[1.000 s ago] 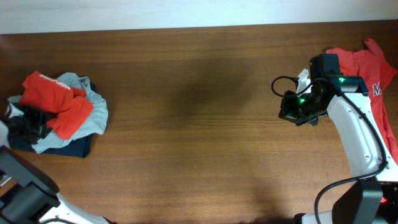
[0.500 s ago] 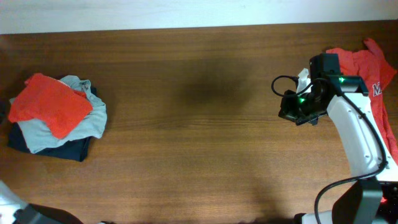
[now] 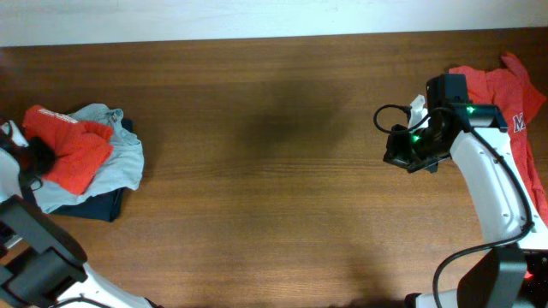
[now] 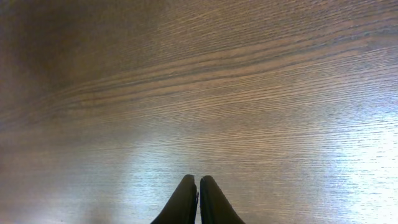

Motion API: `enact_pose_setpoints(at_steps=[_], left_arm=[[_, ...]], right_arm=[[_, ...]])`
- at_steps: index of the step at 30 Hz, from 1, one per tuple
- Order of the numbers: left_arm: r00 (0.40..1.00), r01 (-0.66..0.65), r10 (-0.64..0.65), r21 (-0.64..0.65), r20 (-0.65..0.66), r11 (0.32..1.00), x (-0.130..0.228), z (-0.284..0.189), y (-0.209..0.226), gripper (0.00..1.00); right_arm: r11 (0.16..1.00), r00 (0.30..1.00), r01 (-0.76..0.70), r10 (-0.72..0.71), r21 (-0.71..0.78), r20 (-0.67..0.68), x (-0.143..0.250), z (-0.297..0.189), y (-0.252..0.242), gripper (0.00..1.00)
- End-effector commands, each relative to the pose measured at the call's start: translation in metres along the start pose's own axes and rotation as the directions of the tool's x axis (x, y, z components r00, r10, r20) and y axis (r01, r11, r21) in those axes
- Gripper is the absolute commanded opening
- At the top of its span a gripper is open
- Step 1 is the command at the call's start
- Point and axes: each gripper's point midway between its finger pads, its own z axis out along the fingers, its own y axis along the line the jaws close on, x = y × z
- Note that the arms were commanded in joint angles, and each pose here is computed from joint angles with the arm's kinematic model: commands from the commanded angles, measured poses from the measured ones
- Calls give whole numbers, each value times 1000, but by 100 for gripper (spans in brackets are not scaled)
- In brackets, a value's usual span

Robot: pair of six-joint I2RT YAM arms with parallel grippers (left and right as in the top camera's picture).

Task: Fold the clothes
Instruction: 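Release the orange bundle on the stack and press it with the left gripper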

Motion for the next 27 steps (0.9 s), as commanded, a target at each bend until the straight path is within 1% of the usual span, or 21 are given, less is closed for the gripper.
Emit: enact_pose_setpoints(at_steps=[1,2,3,5,6,7,9,11,12,13,14,15,16,17,18,19,20,21,22,23,27], left_arm=[[997,68,-71,85,30,994,-13,-3,5,21],[998,41,-47,136,39,990,-18,-12,-5,27],[998,33,-41,161,46,986,-23,-23,-11,31],[996,-17,-4,242,87,970,-39,-59,-33,34],[992,-78,42,306,123,949,-47,-83,-50,37],[983,-142,89,363,160,921,-51,-107,-67,38],[945,-307,208,457,253,835,-52,-167,-106,43],[901,-423,311,458,301,782,-38,-212,-129,43],[884,-460,345,455,316,762,-31,-225,-137,44],[846,-528,399,449,354,721,-17,-255,-153,43],[822,-564,421,447,383,695,-5,-277,-165,43],[811,-580,430,447,397,681,2,-288,-170,44],[788,-611,451,447,419,653,22,-313,-180,45],[776,-627,465,440,426,643,36,-327,-183,46],[769,-635,477,432,424,640,48,-338,-184,50],[770,-635,485,420,415,649,62,-349,-184,54],[775,-628,486,410,404,661,70,-354,-182,55],[789,-609,479,392,384,690,81,-361,-179,65],[799,-595,474,379,370,709,86,-364,-176,76],[808,-583,472,360,353,729,93,-366,-171,99],[805,-590,497,351,323,727,114,-374,-165,99]], right_arm=[[1000,999,20,-20,3,34,-4,-8,3,10],[1000,999,21,-21,3,36,-5,-8,3,13],[1000,999,25,-25,2,38,-5,-9,3,15],[997,996,69,-68,-21,50,-8,-14,10,18],[991,991,119,-114,-62,71,-10,-22,20,22],[987,988,137,-129,-80,89,-12,-28,25,24],[975,972,189,-169,-117,164,-17,-53,40,28],[962,946,240,-202,-128,254,-22,-83,53,30],[956,927,266,-218,-126,305,-23,-100,58,31],[942,891,314,-250,-117,379,-21,-125,67,32],[925,843,365,-283,-100,458,-16,-155,75,34],[920,826,380,-291,-95,484,-14,-164,77,35],[906,767,416,-302,-80,566,0,-197,84,41],[901,747,427,-305,-74,591,6,-207,86,48],[893,710,445,-309,-63,632,20,-224,88,63],[889,688,455,-311,-56,656,31,-235,88,71],[887,679,459,-311,-53,665,37,-239,88,84],[883,658,468,-312,-47,685,49,-249,88,99],[881,649,471,-313,-44,693,55,-252,88,99],[880,638,474,-313,-39,703,64,-257,87,99],[874,610,485,-314,-30,728,88,-269,84,99]])
